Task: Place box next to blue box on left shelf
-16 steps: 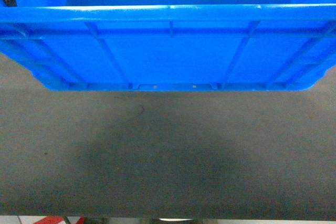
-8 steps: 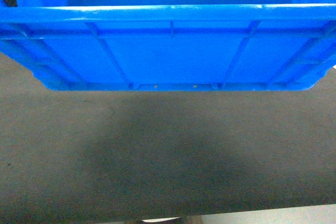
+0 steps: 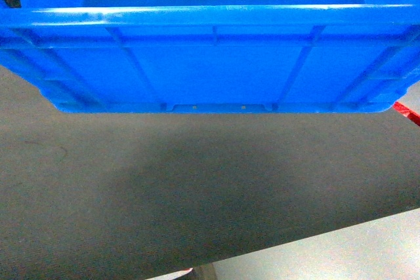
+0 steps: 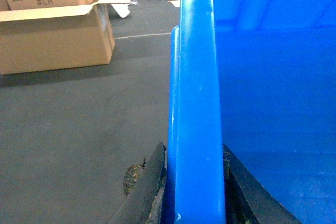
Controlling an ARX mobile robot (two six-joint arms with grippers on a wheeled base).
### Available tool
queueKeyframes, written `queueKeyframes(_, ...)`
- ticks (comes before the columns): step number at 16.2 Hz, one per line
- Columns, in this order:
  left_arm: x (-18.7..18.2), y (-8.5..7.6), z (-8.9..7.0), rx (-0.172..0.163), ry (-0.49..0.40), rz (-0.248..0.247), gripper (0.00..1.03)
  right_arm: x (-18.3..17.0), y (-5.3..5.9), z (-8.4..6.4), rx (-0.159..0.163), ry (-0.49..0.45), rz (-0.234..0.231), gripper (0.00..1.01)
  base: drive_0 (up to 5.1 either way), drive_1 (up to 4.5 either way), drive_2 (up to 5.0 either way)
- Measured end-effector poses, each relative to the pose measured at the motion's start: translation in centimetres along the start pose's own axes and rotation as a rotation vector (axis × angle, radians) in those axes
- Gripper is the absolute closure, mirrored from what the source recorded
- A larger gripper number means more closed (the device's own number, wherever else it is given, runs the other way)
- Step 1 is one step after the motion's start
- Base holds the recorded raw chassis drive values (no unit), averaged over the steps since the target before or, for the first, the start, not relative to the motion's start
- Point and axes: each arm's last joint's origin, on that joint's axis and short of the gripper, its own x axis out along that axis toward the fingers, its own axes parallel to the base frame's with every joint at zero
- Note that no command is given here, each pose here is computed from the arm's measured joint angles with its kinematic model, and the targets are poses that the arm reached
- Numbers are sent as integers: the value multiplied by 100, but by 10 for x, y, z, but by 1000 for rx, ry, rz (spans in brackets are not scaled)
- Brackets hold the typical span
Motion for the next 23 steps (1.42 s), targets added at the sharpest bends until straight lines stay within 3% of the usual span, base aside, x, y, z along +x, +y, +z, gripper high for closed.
queueKeyframes(23, 0, 0, 0, 1, 1, 0, 83, 0, 0, 0, -1, 0, 0, 80, -152, -152, -152)
